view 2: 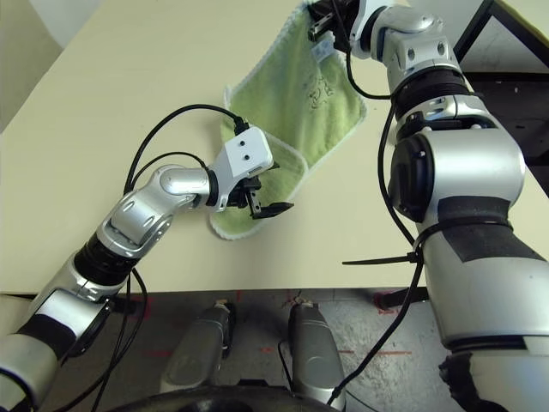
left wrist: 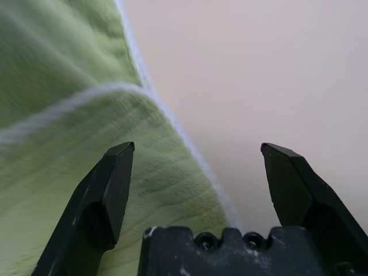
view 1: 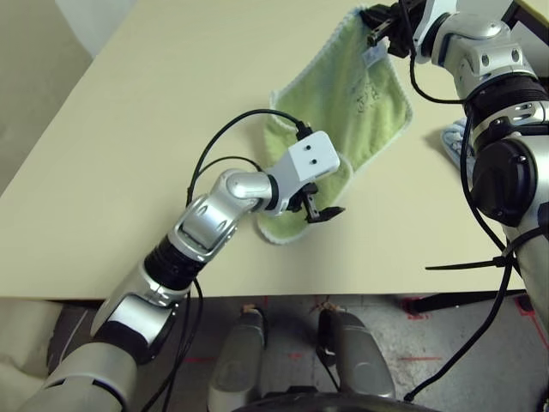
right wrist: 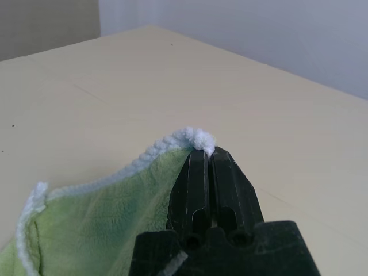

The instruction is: Fold the towel and set it aside.

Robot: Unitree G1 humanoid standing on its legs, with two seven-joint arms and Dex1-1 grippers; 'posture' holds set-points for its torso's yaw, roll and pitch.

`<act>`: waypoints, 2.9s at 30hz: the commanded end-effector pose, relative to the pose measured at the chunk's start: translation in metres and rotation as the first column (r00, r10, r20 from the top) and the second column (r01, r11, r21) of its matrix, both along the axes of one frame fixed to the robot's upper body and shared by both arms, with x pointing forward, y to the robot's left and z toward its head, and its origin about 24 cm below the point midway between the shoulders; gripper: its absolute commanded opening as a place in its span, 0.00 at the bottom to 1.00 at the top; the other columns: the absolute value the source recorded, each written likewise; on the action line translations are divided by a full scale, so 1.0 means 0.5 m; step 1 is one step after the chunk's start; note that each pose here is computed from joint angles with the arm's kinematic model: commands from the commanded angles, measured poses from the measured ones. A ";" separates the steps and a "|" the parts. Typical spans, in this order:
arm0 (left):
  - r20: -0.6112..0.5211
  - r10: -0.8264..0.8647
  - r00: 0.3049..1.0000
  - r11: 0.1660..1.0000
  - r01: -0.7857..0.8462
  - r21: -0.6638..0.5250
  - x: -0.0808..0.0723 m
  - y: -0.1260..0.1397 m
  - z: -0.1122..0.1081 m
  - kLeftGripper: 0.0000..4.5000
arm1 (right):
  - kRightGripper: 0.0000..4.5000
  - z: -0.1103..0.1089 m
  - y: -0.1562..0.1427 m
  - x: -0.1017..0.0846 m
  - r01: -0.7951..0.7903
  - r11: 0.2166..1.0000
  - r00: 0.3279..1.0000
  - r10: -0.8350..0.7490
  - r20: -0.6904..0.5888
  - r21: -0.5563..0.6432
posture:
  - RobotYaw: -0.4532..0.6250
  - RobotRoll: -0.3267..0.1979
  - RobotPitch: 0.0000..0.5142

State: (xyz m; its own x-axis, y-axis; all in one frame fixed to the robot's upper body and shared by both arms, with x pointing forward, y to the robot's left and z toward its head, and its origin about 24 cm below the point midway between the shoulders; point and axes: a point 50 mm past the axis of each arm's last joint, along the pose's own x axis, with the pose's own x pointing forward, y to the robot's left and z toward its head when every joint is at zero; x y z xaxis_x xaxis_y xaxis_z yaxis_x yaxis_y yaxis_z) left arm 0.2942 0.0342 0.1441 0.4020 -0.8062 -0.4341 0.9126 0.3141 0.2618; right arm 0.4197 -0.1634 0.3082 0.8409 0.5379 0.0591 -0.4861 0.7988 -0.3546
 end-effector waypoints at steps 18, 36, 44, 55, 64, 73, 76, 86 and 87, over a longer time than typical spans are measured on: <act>-0.016 0.151 0.988 0.985 -0.149 0.082 0.061 -0.061 -0.062 1.00 | 0.01 -0.017 -0.003 0.001 -0.008 1.000 1.000 0.008 -0.014 -0.013 | 0.52 0.62 0.24; -0.038 0.253 0.967 0.967 -0.254 -0.030 0.073 -0.010 -0.028 0.00 | 0.00 -0.039 0.000 0.002 -0.033 0.999 0.998 0.032 -0.045 -0.011 | 0.54 0.62 0.24; -0.122 0.186 0.975 0.953 -0.209 -0.218 0.034 0.027 0.063 0.00 | 0.00 -0.085 -0.038 0.002 0.020 0.999 0.993 -0.023 -0.117 -0.031 | 0.56 0.62 0.23; -0.128 0.258 0.958 0.944 -0.278 -0.179 0.007 0.147 0.059 0.00 | 0.00 -0.132 -0.081 -0.006 0.034 0.999 0.981 -0.038 -0.190 -0.025 | 0.61 0.62 0.25; -0.064 0.287 0.956 0.951 -0.292 -0.100 0.016 0.162 0.045 0.27 | 0.00 -0.148 -0.048 -0.007 -0.075 0.997 0.972 0.067 -0.225 -0.028 | 0.61 0.62 0.27; -0.086 0.170 0.982 0.984 -0.174 -0.036 -0.011 0.159 0.087 0.99 | 0.00 -0.144 -0.050 -0.008 -0.080 0.996 0.973 0.070 -0.222 -0.035 | 0.60 0.62 0.26; -0.083 0.146 0.986 0.988 -0.149 -0.029 -0.016 0.161 0.110 0.99 | 0.00 -0.143 -0.050 -0.008 -0.080 0.996 0.973 0.070 -0.221 -0.035 | 0.60 0.62 0.26; -0.045 0.044 0.998 0.999 -0.045 -0.025 -0.033 0.097 0.128 0.99 | 0.00 -0.140 -0.046 -0.007 -0.081 0.996 0.975 0.071 -0.212 -0.039 | 0.61 0.62 0.24; -0.040 0.040 0.998 0.999 -0.040 -0.015 -0.034 0.087 0.123 0.99 | 0.00 -0.139 -0.045 -0.007 -0.082 0.996 0.975 0.072 -0.212 -0.039 | 0.61 0.62 0.24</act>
State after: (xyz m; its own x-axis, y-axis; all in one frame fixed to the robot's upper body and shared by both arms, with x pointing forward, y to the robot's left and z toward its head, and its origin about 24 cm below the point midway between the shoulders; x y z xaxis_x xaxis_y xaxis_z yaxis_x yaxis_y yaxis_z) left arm 0.2809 0.0868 0.2077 0.4302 -0.7994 -0.4194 0.9027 0.3823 0.1974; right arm 0.4164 -0.1868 0.2372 0.7886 0.5976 -0.1448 -0.6127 0.7437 -0.2673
